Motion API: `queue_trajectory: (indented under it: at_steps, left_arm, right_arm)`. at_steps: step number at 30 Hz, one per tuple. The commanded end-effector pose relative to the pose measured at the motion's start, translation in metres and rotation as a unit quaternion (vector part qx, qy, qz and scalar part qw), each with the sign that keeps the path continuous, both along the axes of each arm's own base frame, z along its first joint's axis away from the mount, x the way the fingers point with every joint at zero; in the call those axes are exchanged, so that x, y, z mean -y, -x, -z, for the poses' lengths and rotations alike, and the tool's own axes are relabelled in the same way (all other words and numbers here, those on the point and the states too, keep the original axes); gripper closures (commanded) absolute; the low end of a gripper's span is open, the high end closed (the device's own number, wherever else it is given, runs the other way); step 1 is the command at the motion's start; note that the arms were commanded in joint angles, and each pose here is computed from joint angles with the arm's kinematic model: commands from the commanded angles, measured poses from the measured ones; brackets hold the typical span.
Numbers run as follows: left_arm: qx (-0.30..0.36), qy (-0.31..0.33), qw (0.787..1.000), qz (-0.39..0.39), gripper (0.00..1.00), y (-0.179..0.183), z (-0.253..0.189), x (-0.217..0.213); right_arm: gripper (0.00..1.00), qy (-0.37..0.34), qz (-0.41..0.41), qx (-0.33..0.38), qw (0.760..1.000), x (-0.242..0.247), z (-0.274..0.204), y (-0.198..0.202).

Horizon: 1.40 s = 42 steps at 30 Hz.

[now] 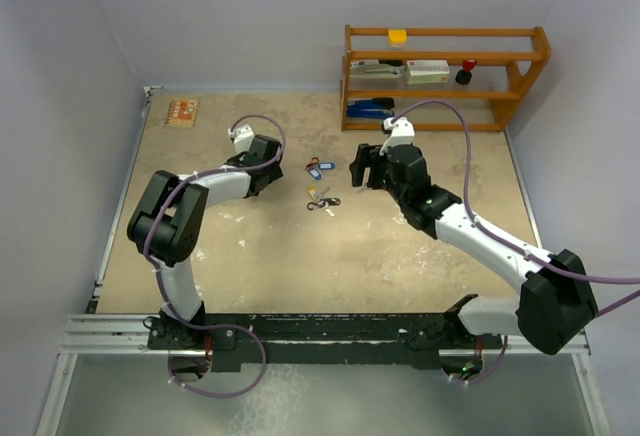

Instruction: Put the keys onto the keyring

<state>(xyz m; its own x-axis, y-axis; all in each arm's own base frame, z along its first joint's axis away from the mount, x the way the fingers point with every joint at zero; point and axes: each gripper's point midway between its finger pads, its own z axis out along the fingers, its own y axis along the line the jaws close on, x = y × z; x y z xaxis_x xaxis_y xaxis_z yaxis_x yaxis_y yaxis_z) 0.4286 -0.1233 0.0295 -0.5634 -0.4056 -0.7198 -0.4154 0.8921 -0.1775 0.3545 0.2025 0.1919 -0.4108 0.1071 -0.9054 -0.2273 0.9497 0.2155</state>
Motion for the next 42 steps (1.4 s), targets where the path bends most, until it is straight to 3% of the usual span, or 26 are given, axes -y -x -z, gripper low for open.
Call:
queue_trajectory:
  at_steps: [1,9,29,32,34,42]
  left_arm:
    - [0.018,-0.021,1.0,0.002,0.35,-0.014,-0.011,0.005]
    - [-0.005,-0.072,0.997,0.003,0.41,-0.015,-0.009,0.005]
    - [-0.023,-0.093,0.995,0.01,0.6,-0.016,-0.002,0.007]
    - [-0.024,-0.093,0.995,0.011,0.72,-0.017,-0.001,0.008]
    - [-0.023,-0.092,0.995,0.011,0.97,-0.016,-0.001,0.008]
    - [-0.015,-0.089,0.996,0.008,1.0,-0.016,-0.005,0.007]
  right_arm:
    - [0.22,-0.004,0.015,0.02,1.0,0.006,-0.014,-0.006]
    - [0.22,-0.005,0.021,0.018,1.0,0.01,-0.013,-0.008]
    - [0.22,-0.01,0.019,0.016,1.0,0.011,-0.012,-0.009]
    - [0.22,-0.011,0.018,0.015,1.0,0.01,-0.011,-0.009]
    - [0.22,-0.011,0.017,0.015,1.0,0.01,-0.012,-0.009]
    - [0.22,-0.011,0.017,0.014,1.0,0.01,-0.01,-0.009]
